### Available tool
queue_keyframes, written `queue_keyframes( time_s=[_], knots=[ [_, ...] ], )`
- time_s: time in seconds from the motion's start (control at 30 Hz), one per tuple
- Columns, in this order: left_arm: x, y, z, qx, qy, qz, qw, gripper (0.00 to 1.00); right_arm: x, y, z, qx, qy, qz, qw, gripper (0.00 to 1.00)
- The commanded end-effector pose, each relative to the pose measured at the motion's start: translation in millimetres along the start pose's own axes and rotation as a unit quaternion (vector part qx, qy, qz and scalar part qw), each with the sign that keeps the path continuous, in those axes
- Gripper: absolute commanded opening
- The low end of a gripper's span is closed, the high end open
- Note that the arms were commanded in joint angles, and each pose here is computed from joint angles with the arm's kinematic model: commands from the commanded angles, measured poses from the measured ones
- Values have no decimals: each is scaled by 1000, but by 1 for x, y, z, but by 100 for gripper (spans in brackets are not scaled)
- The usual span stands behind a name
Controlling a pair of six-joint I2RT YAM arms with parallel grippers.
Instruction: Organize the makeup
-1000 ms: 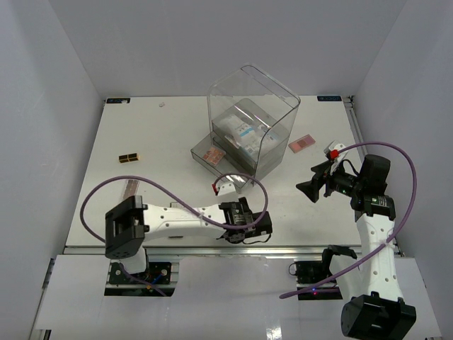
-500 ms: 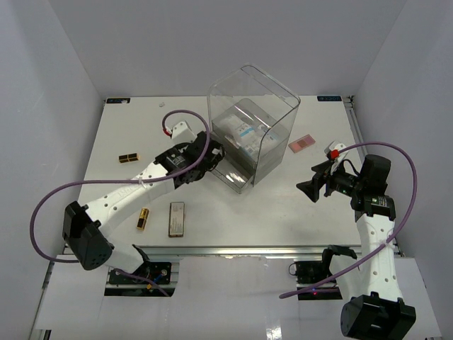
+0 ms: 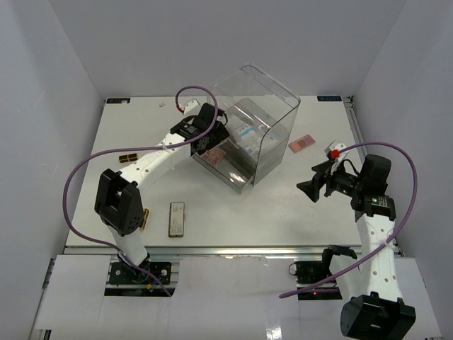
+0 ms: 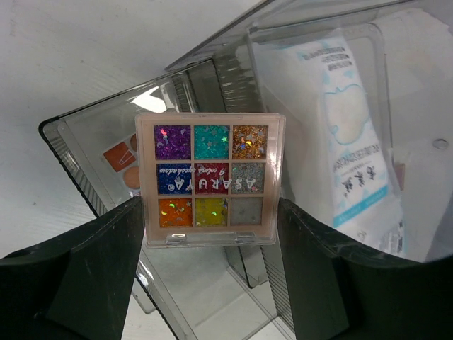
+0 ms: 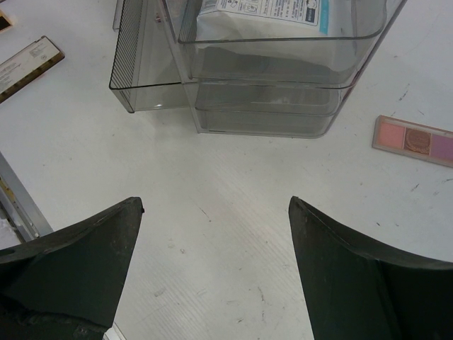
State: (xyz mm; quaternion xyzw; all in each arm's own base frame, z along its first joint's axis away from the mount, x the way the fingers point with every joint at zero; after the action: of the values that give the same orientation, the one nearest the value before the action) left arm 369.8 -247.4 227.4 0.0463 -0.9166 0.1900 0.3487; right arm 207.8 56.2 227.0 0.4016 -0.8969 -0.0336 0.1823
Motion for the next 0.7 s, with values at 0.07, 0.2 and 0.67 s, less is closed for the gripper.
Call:
queue_keyframes(
  time_s=[0.07, 0.2, 0.67],
  knots=[
    [-3, -1, -9, 29, 6, 14, 999, 51, -1, -1, -2, 6, -9, -2, 1000, 90],
    [-9, 6, 0, 36, 24, 10, 999, 58, -1, -1, -1, 6, -9, -2, 1000, 90],
    [-7, 11, 8, 37, 39, 16, 998, 98, 0, -2, -1, 7, -9, 1, 1000, 90]
  ],
)
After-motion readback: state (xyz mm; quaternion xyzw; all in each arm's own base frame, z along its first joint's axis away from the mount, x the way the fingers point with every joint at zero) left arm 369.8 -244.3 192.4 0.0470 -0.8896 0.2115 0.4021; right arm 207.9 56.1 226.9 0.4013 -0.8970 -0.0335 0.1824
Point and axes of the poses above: each gripper's point midway between its finger pads, its own x axis back along the fingers, its own y axis along the line the jaws close on, z = x × y, the point moved 5 cm from there along x, back along the fingers, and after that the axes turned 11 degrees about -x, right-handed, at the moved point
